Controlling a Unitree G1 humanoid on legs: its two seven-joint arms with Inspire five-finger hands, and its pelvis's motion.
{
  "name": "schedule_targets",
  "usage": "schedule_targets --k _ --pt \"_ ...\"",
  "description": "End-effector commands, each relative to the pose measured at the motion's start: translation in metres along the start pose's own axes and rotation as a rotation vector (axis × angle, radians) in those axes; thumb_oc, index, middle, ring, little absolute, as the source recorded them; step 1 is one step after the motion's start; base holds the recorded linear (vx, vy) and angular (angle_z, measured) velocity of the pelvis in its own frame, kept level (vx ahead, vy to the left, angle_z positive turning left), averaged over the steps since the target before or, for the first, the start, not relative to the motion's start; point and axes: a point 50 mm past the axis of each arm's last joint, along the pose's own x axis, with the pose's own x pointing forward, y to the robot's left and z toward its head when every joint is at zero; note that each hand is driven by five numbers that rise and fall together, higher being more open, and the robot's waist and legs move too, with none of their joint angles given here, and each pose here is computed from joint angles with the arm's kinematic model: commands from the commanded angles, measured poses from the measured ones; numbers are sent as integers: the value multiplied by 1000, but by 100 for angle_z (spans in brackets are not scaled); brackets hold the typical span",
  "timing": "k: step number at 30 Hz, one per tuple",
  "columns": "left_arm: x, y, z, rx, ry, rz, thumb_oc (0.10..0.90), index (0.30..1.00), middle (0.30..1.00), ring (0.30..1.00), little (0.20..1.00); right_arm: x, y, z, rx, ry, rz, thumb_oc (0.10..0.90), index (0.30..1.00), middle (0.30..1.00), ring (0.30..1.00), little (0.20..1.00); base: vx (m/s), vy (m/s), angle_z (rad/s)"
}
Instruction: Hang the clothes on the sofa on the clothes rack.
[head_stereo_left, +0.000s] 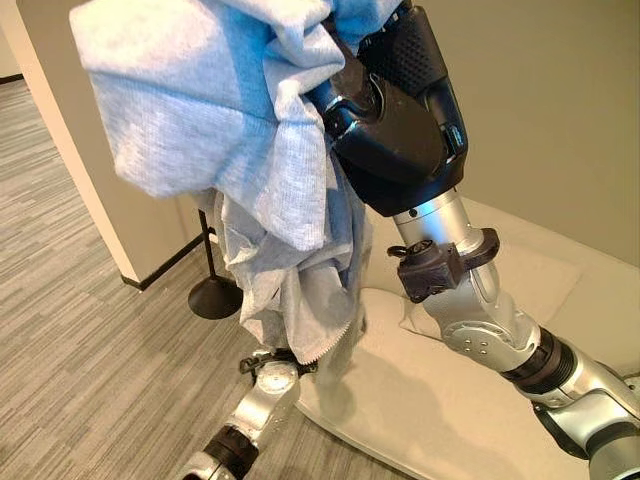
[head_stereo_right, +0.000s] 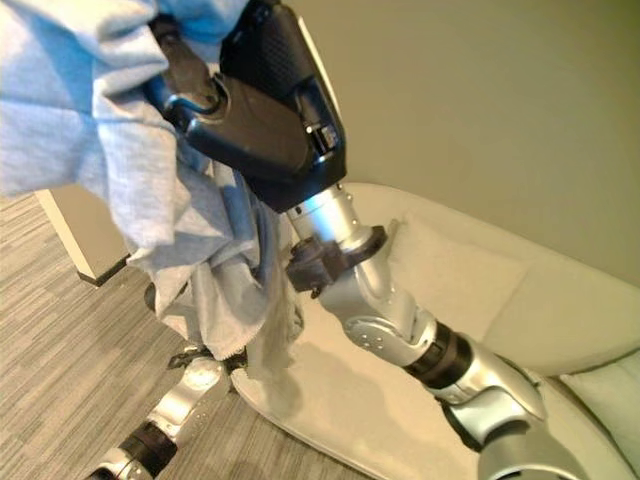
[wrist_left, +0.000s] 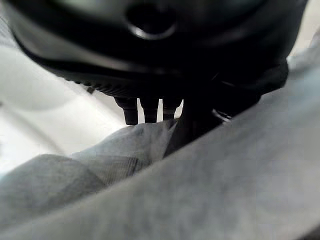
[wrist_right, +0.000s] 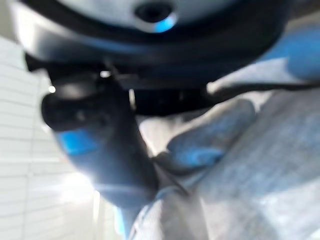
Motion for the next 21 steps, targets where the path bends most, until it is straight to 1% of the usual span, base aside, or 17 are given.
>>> schedule_targets --k 1,4,7,8,9,10,11,12,15,18,20,21 --pt "21 -57 66 -132 -225 -217 800 900 900 900 900 25 13 39 18 -259 70 400 300 300 300 300 2 7 -6" --pt "19 -78 62 -260 -142 -292 800 900 900 900 900 24 13 30 66 -251 40 400 300 300 300 300 5 4 -8" --pt "20 -88 56 -295 -80 -308 800 900 900 900 900 23 15 24 113 -244 21 400 300 300 300 300 6 0 -2" --pt "20 -88 56 -295 -80 -308 618 627 627 627 627 23 15 24 113 -244 21 400 300 300 300 300 12 -8 -4" --pt "22 -89 57 -308 -72 -298 400 300 300 300 300 21 14 22 122 -241 5 400 300 300 300 300 12 0 -9" --pt "27 -85 62 -336 -86 -274 400 300 300 300 300 19 12 20 125 -240 -5 400 300 300 300 300 12 0 -12" --pt "27 -85 62 -337 -86 -274 400 300 300 300 300 19 12 20 125 -240 -5 400 300 300 300 300 9 2 -12" --pt "29 -80 65 -385 -89 -246 400 300 300 300 300 15 8 18 128 -235 -28 400 300 300 300 300 6 -1 -8" --pt "29 -71 65 -434 -95 -206 400 300 300 300 300 11 4 20 125 -247 -48 400 300 300 300 300 19 -8 -1" --pt "28 -37 70 -559 -147 -63 400 300 300 300 300 -3 -10 25 91 -275 -141 400 300 300 300 300 0 0 0" --pt "23 1 81 -649 -244 55 400 300 300 300 300 -14 -20 30 27 -261 -185 400 300 300 300 300 18 -16 8" --pt "20 12 84 -660 -272 89 400 300 300 300 300 -16 -21 30 8 -245 -186 400 300 300 300 300 15 -17 11"
